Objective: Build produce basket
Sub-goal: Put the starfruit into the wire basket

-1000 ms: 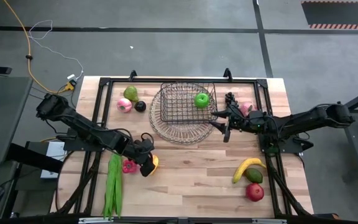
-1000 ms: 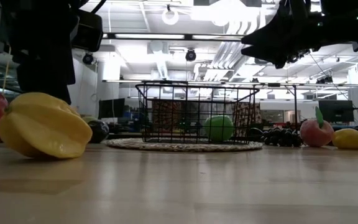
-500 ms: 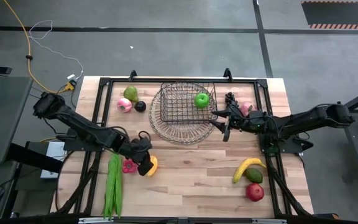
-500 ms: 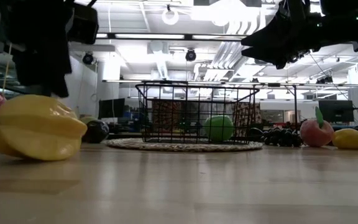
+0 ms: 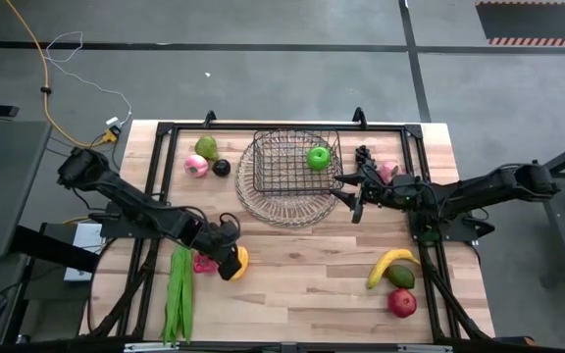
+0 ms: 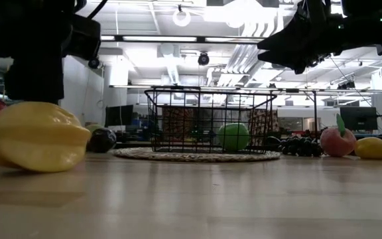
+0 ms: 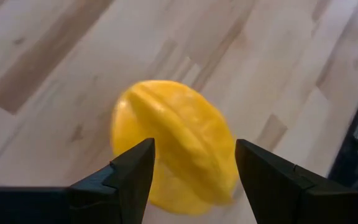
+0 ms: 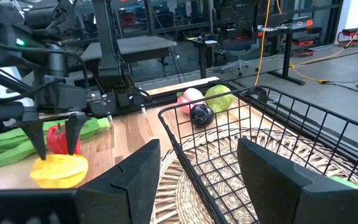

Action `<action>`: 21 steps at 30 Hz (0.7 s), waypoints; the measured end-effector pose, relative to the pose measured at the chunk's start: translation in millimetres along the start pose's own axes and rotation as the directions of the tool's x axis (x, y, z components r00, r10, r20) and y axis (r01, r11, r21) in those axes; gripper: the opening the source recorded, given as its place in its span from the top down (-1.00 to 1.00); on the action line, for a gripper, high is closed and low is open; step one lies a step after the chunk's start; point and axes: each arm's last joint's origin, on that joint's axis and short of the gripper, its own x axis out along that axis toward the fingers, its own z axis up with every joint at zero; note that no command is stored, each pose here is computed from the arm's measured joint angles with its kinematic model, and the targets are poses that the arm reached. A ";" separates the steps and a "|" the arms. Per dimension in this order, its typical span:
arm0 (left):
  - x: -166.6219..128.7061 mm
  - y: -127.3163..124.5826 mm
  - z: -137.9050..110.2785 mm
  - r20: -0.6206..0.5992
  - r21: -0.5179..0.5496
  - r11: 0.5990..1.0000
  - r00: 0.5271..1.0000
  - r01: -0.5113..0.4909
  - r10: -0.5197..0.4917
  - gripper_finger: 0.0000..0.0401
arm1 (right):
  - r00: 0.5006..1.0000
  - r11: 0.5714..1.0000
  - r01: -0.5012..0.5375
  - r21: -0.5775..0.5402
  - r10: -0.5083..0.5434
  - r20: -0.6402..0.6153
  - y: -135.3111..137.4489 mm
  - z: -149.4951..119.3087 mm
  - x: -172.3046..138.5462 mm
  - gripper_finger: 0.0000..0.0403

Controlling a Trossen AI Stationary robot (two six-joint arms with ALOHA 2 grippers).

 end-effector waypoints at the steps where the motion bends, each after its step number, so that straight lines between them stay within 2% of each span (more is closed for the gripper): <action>1: 0.8 -0.6 -1.3 -0.004 0.001 1.000 1.000 0.000 0.000 -0.06 | 1.000 1.000 0.000 0.000 0.000 0.000 0.0 0.0 0.0 -0.02; 13: 1.6 -2.2 -5.3 0.003 0.014 1.000 1.000 -0.007 0.007 -0.04 | 1.000 1.000 0.000 -0.001 0.000 -0.003 0.0 -0.3 0.0 -0.02; 16: 1.6 -2.1 -5.0 0.011 0.023 1.000 1.000 -0.011 0.011 0.05 | 1.000 1.000 0.000 -0.001 0.000 -0.003 0.0 -0.3 0.0 -0.02; 21: 1.6 -2.1 -5.0 0.012 0.051 0.999 1.000 -0.012 0.011 0.32 | 1.000 1.000 0.000 -0.001 0.000 -0.003 0.0 -0.3 0.0 -0.02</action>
